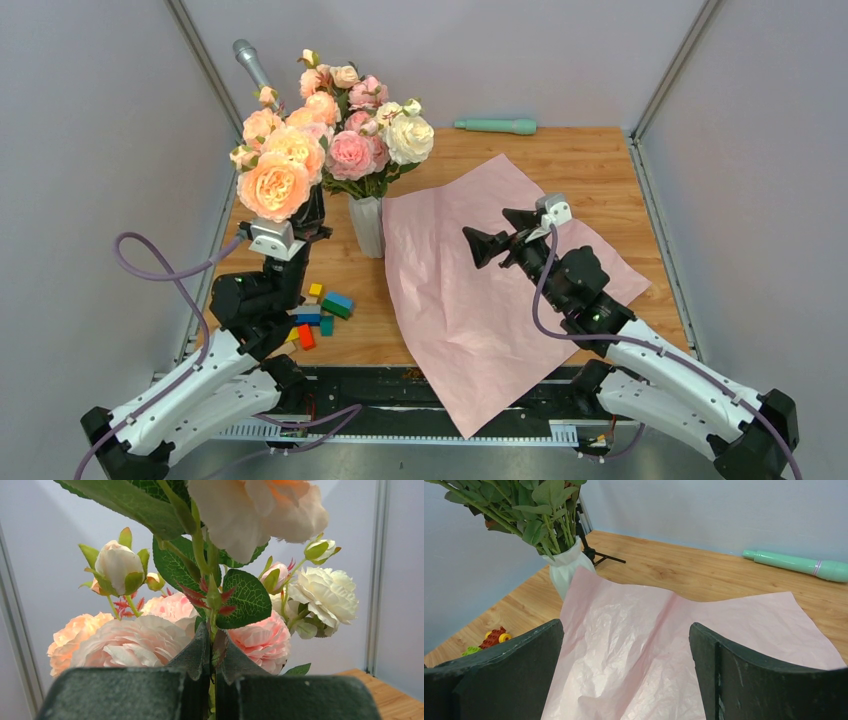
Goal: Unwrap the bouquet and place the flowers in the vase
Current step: Insert the fake flower into the vase.
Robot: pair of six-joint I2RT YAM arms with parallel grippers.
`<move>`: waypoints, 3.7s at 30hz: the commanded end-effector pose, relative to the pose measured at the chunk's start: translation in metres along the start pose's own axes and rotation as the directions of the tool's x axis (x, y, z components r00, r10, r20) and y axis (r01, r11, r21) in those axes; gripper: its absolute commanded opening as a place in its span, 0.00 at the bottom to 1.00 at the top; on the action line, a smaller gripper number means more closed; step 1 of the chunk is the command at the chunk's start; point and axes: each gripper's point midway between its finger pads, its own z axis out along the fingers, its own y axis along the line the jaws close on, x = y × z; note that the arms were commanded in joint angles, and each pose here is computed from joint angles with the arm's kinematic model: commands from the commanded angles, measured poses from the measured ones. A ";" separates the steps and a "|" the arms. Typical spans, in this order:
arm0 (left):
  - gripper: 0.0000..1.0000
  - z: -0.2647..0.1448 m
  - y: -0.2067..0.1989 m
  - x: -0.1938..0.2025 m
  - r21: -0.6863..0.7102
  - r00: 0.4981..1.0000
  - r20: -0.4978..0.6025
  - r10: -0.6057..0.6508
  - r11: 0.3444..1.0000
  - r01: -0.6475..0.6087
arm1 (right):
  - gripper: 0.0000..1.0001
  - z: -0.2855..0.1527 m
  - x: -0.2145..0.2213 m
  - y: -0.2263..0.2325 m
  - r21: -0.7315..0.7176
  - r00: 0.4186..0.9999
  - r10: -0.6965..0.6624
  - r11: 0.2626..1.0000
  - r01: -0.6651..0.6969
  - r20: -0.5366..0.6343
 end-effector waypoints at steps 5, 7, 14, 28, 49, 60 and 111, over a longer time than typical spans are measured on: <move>0.00 -0.010 -0.004 0.029 -0.002 0.996 -0.090 -0.014 1.000 0.014 | 0.98 0.012 -0.005 0.022 -0.109 1.000 0.010 0.994 -0.008 0.018; 0.00 -0.011 -0.004 0.030 -0.004 0.995 -0.093 -0.017 1.000 0.017 | 0.97 0.021 -0.001 0.034 -0.170 1.000 0.011 0.985 -0.009 0.014; 0.00 -0.014 0.002 0.032 -0.026 0.992 -0.122 -0.013 1.000 0.010 | 0.95 0.067 0.020 0.067 -0.318 1.000 0.008 0.948 -0.007 0.003; 0.00 -0.015 0.001 0.037 -0.008 0.985 -0.169 0.016 1.000 -0.017 | 0.96 0.158 0.071 0.114 -0.504 0.995 -0.047 0.859 0.084 0.086; 0.00 -0.019 -0.006 0.047 0.009 0.982 -0.186 -0.022 1.000 0.024 | 0.97 0.213 0.131 0.116 -0.511 0.978 -0.172 0.835 0.206 0.114; 0.00 -0.021 -0.009 0.049 0.018 0.981 -0.193 -0.035 0.999 0.039 | 0.80 0.224 0.154 0.126 -0.550 0.980 -0.192 0.814 0.184 0.043; 0.00 -0.059 -0.041 0.190 0.009 0.857 -0.515 -0.002 1.000 0.008 | 0.35 0.199 0.185 0.111 -0.522 0.982 -0.175 0.845 0.115 -0.067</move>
